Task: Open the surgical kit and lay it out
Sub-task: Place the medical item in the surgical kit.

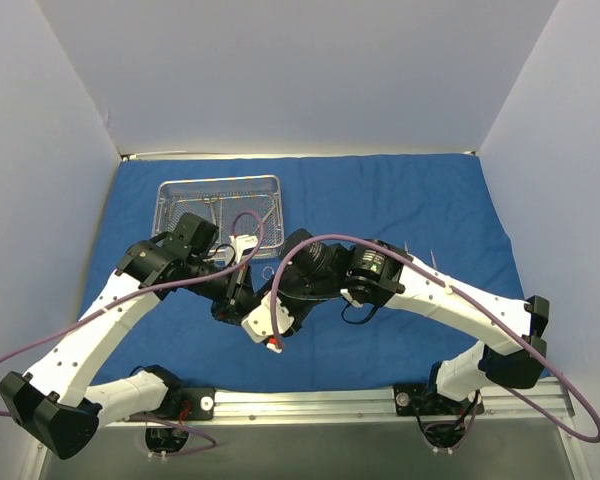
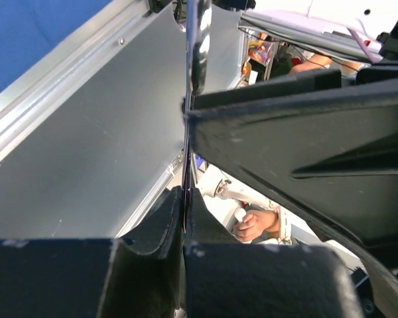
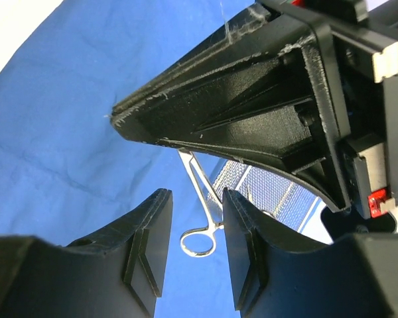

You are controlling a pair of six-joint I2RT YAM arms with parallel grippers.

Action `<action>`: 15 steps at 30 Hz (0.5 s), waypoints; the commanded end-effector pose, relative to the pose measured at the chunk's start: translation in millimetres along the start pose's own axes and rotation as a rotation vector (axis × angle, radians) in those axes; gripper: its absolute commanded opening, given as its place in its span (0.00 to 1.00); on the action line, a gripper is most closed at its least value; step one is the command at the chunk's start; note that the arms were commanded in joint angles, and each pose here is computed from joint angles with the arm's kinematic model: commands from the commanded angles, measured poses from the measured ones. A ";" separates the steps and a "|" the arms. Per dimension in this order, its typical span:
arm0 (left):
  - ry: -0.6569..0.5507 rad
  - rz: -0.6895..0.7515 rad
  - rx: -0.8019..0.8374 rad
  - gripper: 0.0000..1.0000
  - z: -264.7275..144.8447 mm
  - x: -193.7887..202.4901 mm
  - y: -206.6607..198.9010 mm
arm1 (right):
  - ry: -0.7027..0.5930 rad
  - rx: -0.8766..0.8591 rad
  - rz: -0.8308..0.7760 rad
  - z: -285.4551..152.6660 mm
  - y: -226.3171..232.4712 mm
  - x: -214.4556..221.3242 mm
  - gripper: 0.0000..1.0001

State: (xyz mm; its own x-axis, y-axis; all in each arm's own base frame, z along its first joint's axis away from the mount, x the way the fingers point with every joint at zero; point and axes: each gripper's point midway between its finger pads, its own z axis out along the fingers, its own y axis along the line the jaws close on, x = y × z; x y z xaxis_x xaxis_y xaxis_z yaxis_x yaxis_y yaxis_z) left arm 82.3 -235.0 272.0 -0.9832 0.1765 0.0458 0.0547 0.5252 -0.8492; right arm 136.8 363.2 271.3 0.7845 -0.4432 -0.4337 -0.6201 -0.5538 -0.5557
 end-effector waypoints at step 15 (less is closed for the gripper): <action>0.053 0.073 0.012 0.02 3.1 11.3 -16.2 | 0.043 0.014 -0.027 -8.8 3.5 9.0 0.28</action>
State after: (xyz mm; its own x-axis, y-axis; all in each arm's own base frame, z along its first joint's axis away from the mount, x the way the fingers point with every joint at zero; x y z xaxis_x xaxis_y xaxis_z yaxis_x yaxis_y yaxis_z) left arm 71.0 -241.5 269.4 -0.9709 0.2308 0.0632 0.0724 0.5351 -0.8417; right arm 140.9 359.9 263.6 0.7898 -0.4596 -0.4061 -0.6127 -0.5621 -0.5556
